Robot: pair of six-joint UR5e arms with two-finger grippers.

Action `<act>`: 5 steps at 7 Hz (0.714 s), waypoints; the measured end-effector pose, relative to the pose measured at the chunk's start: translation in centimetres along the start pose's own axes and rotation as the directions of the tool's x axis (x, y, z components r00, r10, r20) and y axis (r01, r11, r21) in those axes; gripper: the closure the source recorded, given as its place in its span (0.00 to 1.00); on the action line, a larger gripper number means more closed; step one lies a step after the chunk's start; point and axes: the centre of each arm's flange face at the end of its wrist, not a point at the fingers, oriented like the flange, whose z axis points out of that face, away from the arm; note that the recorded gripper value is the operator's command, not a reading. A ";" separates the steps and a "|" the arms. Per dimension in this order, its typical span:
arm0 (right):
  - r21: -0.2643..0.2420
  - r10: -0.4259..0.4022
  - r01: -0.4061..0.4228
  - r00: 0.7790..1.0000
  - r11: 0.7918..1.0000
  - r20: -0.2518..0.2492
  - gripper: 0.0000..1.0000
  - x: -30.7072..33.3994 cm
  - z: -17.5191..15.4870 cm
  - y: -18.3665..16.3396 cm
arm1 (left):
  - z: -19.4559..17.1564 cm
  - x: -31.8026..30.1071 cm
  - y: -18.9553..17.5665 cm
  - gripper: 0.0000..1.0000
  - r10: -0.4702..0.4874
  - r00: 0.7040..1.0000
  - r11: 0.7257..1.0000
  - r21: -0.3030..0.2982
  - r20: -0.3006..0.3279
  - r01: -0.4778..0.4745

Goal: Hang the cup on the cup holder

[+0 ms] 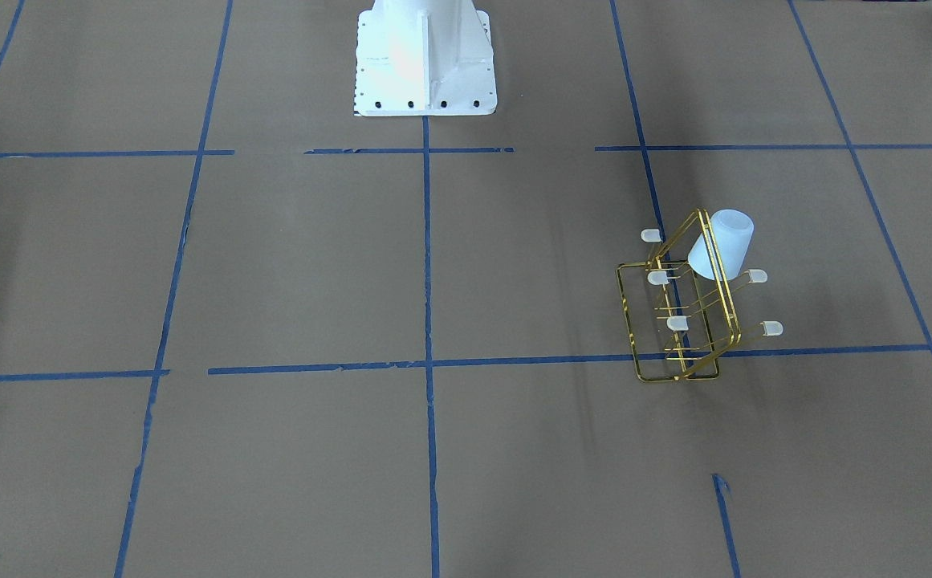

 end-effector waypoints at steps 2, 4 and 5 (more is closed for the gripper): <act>0.000 0.000 0.000 1.000 1.000 0.000 0.00 0.0 0.0 0.0 | 0.1 0.1 -0.6 0.00 -0.014 1.000 1.000 -0.008 -0.014 0.013; 0.000 0.000 0.000 1.000 1.000 0.000 0.00 0.0 0.0 0.0 | 0.1 0.1 -1.4 0.00 -0.029 0.999 0.999 -0.025 -0.018 0.029; 0.000 0.000 0.000 1.000 1.000 0.000 0.00 0.0 0.0 0.0 | 0.0 0.1 -1.6 0.00 -0.029 0.999 0.999 -0.025 -0.018 0.028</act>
